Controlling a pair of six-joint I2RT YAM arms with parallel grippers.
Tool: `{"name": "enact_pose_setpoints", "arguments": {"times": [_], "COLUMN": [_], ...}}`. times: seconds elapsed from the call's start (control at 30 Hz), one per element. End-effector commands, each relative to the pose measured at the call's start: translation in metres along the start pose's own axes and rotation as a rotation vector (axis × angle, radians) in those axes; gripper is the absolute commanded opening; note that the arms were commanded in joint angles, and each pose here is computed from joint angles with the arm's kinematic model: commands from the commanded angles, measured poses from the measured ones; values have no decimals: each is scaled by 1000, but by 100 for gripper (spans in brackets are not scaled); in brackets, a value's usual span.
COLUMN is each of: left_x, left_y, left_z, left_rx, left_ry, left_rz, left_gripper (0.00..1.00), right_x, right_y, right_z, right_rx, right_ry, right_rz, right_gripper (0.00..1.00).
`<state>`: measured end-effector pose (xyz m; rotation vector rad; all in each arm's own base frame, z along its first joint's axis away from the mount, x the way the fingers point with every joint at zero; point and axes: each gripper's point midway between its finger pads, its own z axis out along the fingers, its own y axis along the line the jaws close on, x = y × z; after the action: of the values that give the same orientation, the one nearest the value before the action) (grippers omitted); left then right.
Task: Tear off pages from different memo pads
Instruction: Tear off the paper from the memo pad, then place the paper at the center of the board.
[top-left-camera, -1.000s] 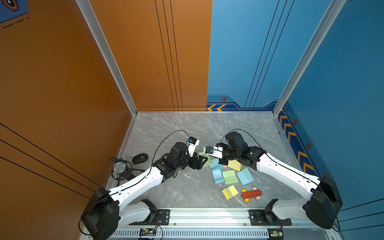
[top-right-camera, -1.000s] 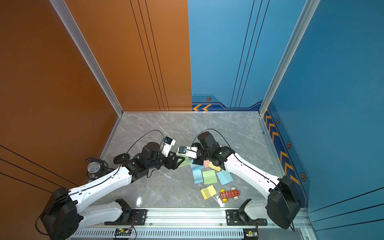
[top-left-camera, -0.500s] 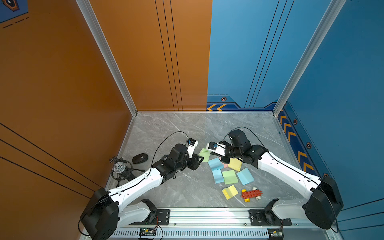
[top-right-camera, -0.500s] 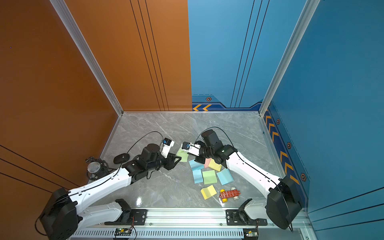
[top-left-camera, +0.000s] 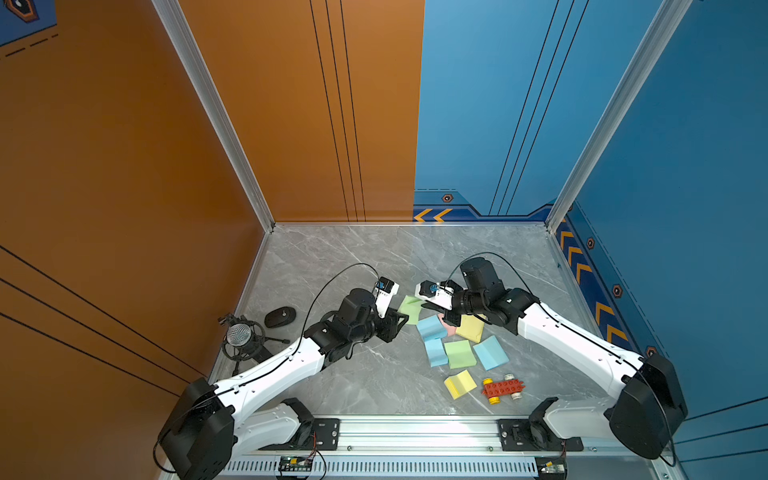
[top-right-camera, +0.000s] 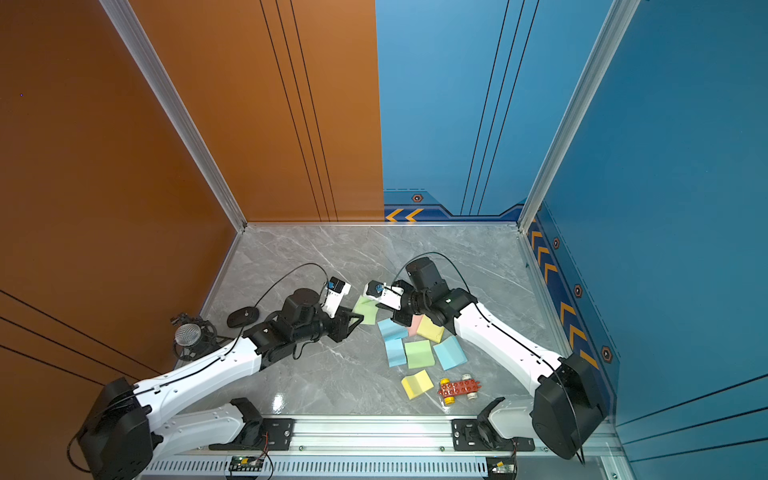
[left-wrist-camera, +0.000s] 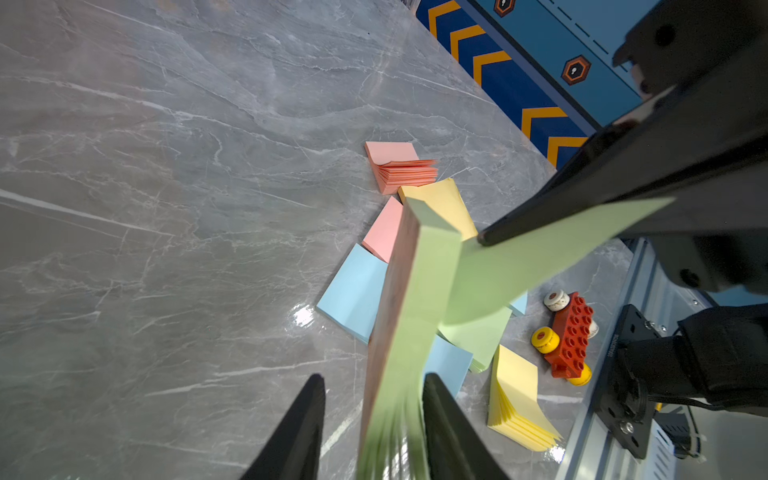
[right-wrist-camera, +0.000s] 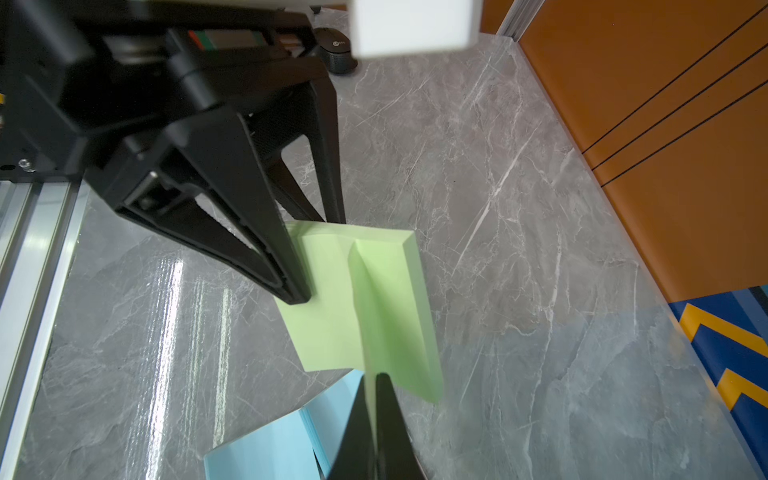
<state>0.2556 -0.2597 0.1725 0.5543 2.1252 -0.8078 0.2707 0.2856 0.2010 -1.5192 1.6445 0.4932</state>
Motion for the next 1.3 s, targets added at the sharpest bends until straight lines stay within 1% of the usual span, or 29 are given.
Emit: {"name": "enact_pose_setpoints", "arguments": {"times": [0.0, 0.13, 0.17, 0.23, 0.4, 0.53, 0.63, 0.77, 0.9, 0.93, 1.07, 1.13, 1.17, 1.27], "left_x": [2, 2, 2, 3, 7, 14, 20, 27, 32, 31, 27, 22, 28, 25], "left_y": [-11, -9, -7, -2, 20, 52, 76, 100, 119, 122, 123, 121, 121, 118], "left_z": [-5, -6, -6, -6, -2, -6, -14, -27, -42, -45, -55, -59, -61, -66], "left_rx": [51, 36, 26, -2, -100, -249, -340, -395, -449, -455, -453, -450, -457, -452], "left_ry": [-11, -19, -21, -23, -16, 14, 27, 13, -19, -27, -52, -74, -51, -63], "left_rz": [42, 39, 36, 21, -37, -100, -168, -273, -359, -376, -412, -420, -429, -437], "left_gripper": [32, 8, 3, 0, 0, 0, 0, 0, 0, 0, 0, 0, 0, 0], "right_x": [-8, -9, -8, -9, -13, -17, -14, -7, 2, 10, 37, 57, 64, 76], "right_y": [0, -3, -4, -6, -21, -46, -68, -95, -118, -124, -151, -163, -166, -181], "right_z": [-7, -6, -6, -6, -7, -6, 2, 25, 60, 71, 107, 127, 135, 152], "right_rx": [-1, 6, 10, 18, 70, 146, 202, 229, 188, 182, 174, 167, 158, 159], "right_ry": [-33, -28, -26, -22, -8, 15, 61, 135, 247, 291, 458, 548, 580, 652], "right_rz": [19, 24, 24, 29, 49, 63, 61, 36, 3, -14, -97, -150, -172, -230], "right_gripper": [0, 0, 0, 0, 0, 0, 0, 0, 0, 0, 0, 0, 0, 0]}}
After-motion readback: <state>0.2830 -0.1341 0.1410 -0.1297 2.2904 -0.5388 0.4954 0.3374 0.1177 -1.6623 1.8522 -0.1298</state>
